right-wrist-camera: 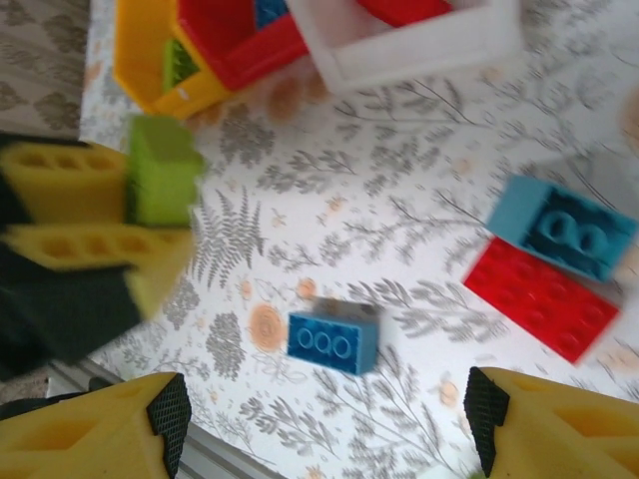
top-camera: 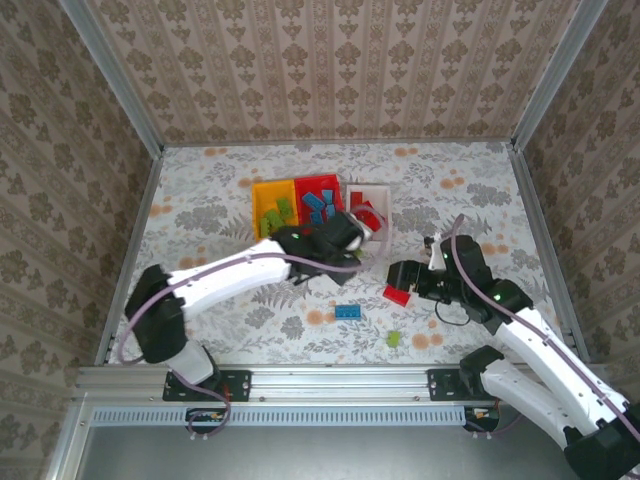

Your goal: Sort the legos into containers by color

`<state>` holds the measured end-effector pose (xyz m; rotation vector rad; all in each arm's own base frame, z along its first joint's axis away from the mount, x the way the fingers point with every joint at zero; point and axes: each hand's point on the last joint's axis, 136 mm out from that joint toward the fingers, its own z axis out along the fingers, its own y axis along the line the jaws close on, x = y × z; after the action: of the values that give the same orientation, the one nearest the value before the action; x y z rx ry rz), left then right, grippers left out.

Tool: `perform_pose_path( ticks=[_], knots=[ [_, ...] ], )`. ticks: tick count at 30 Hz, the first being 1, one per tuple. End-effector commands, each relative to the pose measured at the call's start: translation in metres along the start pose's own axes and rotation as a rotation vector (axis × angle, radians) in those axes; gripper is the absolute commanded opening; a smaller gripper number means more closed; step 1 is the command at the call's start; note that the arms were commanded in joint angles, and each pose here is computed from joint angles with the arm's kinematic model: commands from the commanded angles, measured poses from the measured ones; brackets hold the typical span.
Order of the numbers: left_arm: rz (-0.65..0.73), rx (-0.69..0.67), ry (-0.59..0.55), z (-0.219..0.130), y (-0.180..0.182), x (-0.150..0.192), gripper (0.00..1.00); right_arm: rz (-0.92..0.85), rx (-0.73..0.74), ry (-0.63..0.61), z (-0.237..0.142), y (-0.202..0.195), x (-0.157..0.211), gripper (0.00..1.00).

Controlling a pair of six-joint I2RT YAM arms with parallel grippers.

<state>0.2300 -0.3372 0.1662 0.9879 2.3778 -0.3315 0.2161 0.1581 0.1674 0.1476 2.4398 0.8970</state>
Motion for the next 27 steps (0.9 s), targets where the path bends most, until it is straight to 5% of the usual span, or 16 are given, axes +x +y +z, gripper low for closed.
perform_pose_path(
  ticks=[1, 8, 14, 23, 27],
  knots=[
    [-0.174, -0.110, 0.063, -0.011, 0.059, 0.021, 0.27, -0.145, -0.111, -0.026, 0.010, 0.039, -0.017, 0.76],
    [-0.522, -0.237, 0.104, -0.006, 0.178, 0.019, 0.27, -0.397, -0.209, -0.058, 0.051, 0.114, -0.027, 0.76],
    [-0.660, -0.350, 0.176, 0.025, 0.250, 0.013, 0.26, -0.432, -0.236, -0.175, 0.076, 0.137, -0.057, 0.78],
    [-0.762, -0.431, 0.273, 0.066, 0.295, 0.016, 0.29, -0.372, -0.201, -0.198, 0.090, 0.127, -0.079, 0.78],
    [-0.769, -0.426, 0.306, 0.078, 0.295, 0.016, 0.40, -0.345, -0.176, -0.195, 0.089, 0.113, -0.081, 0.78]
  ],
)
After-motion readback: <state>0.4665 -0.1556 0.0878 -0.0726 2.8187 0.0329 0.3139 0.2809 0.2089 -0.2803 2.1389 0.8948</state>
